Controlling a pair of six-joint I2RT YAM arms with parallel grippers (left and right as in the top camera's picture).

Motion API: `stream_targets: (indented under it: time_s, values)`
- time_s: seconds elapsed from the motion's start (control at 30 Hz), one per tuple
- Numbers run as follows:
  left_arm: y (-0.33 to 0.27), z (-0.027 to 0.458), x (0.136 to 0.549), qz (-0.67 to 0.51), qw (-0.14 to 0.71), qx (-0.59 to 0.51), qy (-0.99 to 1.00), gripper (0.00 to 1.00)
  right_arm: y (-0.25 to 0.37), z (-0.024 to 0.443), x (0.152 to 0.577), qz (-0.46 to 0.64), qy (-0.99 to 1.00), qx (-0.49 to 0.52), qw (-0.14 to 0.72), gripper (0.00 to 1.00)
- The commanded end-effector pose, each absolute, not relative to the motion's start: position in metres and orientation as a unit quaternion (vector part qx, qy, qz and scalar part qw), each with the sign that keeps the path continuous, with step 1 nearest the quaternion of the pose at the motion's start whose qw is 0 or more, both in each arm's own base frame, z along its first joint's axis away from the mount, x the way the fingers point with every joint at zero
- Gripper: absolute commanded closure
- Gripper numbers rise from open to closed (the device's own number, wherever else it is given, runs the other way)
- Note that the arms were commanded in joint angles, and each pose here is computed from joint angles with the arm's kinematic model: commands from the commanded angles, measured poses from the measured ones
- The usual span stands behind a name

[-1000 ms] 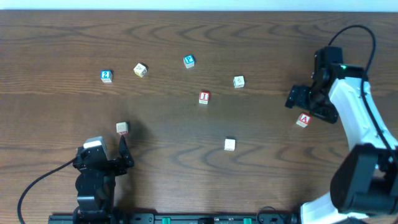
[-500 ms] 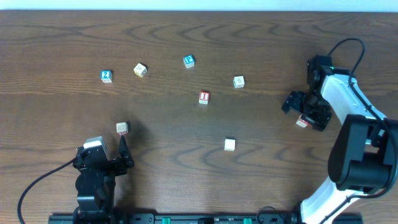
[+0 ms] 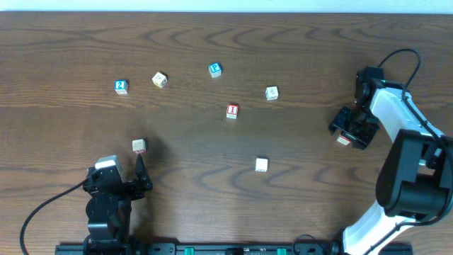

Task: Spell out Ai2
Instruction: 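Move right gripper to the red 'A' block at right, then close right gripper on the 'A' block and lift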

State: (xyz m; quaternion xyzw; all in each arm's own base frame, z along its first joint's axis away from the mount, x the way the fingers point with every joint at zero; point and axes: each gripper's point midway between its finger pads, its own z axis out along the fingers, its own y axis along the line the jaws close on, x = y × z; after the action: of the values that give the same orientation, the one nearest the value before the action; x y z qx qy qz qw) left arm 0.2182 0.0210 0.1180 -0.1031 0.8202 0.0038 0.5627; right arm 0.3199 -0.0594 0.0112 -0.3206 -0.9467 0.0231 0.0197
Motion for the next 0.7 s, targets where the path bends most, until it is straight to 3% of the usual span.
stream_targets:
  time_s: [0.0,0.3,0.6,0.67]
  values:
    - [0.0242,0.1095,0.2174,0.015,0.556,-0.103,0.825,0.05,-0.0612,0.0069,0.3181,0.022,-0.948,-0.316,0.023,0.45]
    - [0.0242,0.1095,0.2174,0.015,0.556,-0.103,0.825,0.05,-0.0620,0.0067,0.3201,0.021,-0.952,-0.304,0.019,0.55]
    - [0.0242,0.1095,0.2174,0.015,0.556,-0.103,0.825,0.04,-0.0622,0.0043,0.3214,0.021,-0.958,-0.286,0.019,0.57]
    - [0.0242,0.1095,0.2174,0.015,0.556,-0.103,0.825,0.05,-0.0618,0.0015,0.3200,0.021,-0.958,-0.286,0.025,0.62]
